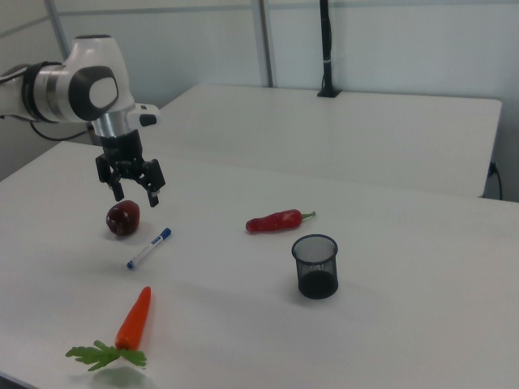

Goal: Place marker
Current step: 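Move the gripper down toward the white marker beside the red apple, then close the gripper on the white marker and lift it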

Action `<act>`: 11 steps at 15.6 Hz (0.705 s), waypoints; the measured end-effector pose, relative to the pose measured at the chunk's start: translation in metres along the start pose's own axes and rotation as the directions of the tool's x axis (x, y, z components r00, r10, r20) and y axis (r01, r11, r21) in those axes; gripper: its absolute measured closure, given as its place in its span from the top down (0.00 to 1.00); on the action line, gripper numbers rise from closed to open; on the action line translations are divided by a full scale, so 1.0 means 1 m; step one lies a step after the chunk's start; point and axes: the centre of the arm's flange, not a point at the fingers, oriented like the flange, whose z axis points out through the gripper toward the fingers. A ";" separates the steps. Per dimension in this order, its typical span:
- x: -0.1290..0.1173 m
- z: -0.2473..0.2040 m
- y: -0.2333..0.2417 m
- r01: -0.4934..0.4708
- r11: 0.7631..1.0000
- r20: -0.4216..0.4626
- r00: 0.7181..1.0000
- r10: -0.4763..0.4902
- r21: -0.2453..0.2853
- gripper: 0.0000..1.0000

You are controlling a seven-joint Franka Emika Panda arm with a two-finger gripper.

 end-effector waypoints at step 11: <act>0.046 0.105 -0.022 0.006 1.000 -0.043 0.999 -0.006 0.012 0.92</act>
